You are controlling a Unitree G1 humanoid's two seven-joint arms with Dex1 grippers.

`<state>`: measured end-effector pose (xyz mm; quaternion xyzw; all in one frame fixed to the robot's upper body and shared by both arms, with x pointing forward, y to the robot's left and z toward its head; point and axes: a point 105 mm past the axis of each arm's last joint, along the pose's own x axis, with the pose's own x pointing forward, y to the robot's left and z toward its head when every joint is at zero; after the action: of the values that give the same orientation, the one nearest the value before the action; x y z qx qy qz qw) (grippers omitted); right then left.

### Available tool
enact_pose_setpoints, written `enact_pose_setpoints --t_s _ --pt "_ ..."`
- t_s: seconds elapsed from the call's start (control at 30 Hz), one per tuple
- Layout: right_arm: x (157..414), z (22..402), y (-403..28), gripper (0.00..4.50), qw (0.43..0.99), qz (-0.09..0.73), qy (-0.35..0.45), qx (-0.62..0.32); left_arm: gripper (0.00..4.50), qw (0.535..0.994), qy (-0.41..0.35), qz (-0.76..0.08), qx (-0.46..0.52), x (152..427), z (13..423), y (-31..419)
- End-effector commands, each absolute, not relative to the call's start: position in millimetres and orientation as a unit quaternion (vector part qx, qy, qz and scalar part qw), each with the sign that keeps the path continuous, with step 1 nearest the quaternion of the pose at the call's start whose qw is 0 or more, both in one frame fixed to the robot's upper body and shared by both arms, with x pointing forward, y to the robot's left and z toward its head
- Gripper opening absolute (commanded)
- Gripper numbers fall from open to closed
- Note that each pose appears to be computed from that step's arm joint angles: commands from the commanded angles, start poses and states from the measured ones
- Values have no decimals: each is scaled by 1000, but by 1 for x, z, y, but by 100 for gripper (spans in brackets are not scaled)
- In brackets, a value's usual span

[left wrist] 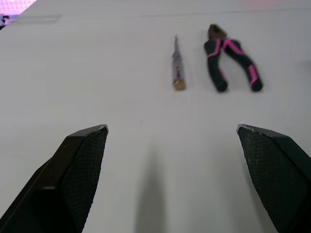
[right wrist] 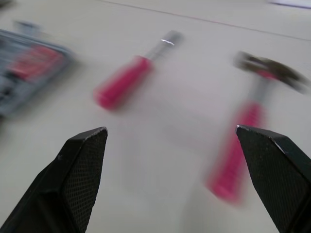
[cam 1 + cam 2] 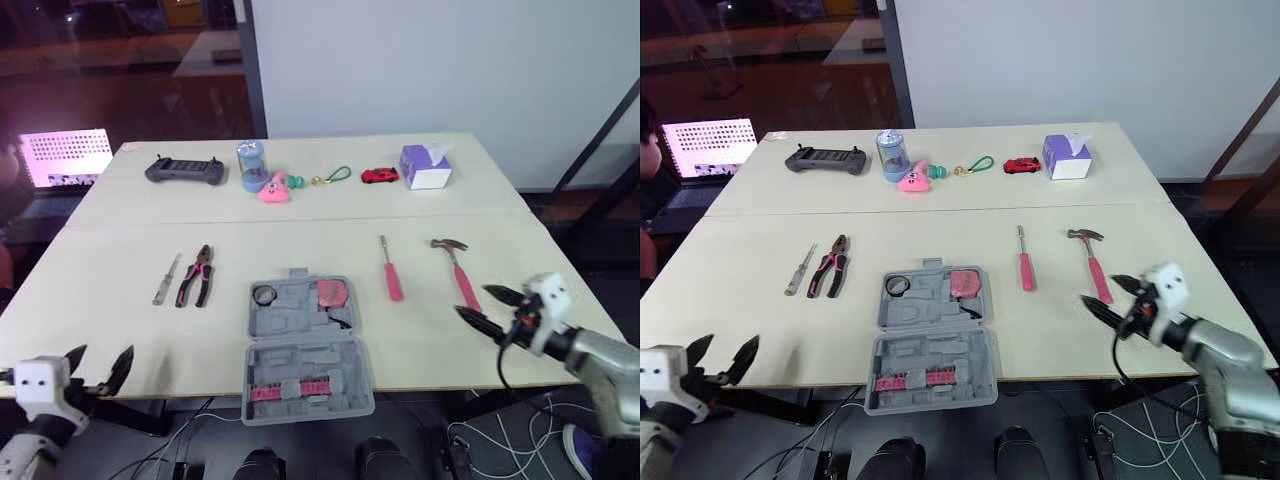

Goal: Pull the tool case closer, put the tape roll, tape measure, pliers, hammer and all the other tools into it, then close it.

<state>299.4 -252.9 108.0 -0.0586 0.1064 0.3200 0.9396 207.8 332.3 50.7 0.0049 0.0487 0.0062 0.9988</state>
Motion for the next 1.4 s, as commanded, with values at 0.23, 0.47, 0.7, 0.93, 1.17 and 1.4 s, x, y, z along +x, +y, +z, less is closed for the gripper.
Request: enact_pose_setpoints --t_s 0.23,0.47,0.7,0.93,1.17,1.4 --pt "302 165 -155 446 837 529 116 -75 450 999 10 52 -8 205 77 303" --pt "296 189 -113 446 766 620 109 -126 450 997 18 80 -14 212 89 286" --pt "294 203 -95 446 749 640 89 -149 450 997 45 58 -1 257 100 278" --pt "304 189 -85 446 770 614 83 -151 450 995 93 3 23 326 104 268" --pt "306 190 -87 446 785 596 78 -152 450 991 132 9 1 382 99 268" --pt "313 188 -93 446 797 574 90 -163 450 989 146 1 9 415 91 265"
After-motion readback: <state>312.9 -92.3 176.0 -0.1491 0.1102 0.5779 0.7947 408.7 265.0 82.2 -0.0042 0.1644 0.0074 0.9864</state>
